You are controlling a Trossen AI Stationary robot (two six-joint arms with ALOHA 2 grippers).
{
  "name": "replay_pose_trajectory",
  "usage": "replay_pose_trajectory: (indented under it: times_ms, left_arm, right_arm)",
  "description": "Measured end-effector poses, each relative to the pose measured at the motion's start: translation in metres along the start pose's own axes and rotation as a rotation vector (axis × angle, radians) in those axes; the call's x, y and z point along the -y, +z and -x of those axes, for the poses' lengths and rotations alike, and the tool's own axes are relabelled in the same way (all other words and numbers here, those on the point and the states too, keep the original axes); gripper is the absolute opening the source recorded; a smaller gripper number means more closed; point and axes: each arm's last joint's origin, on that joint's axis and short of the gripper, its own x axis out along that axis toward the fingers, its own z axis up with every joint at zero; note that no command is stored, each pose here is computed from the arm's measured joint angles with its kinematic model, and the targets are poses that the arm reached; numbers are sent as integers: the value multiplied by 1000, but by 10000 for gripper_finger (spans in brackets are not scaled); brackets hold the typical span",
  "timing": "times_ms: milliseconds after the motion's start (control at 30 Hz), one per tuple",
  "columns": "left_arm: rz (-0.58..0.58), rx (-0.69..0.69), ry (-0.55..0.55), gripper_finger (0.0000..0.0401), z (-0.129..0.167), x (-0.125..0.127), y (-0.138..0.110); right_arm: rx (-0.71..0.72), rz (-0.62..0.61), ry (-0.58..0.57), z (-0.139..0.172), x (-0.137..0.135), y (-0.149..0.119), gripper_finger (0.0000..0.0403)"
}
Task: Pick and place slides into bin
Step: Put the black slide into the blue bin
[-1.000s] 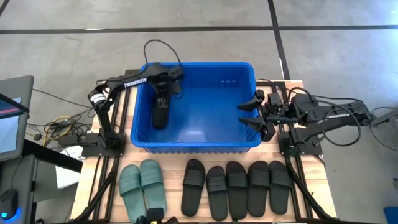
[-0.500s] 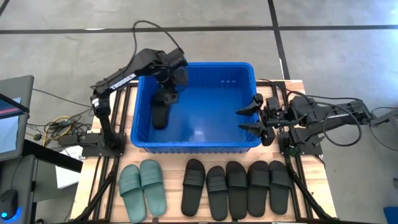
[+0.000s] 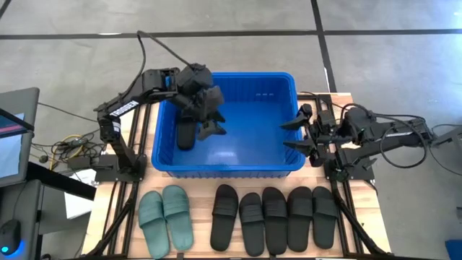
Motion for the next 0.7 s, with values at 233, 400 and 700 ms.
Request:
replay_pose_trajectory:
  times_ms: [233, 400, 700]
  left_arm:
    - [-32, 72, -155, 250, -13, 45, 1]
    - [-85, 101, -43, 250, -22, 84, -15]
    - [-164, 219, 351, 250, -21, 147, -60]
  right_arm:
    - [22, -48, 1, 10, 2, 6, 265]
    - [-109, -63, 83, 18, 0, -3, 265]
    - [-231, -63, 152, 19, -11, -15, 265]
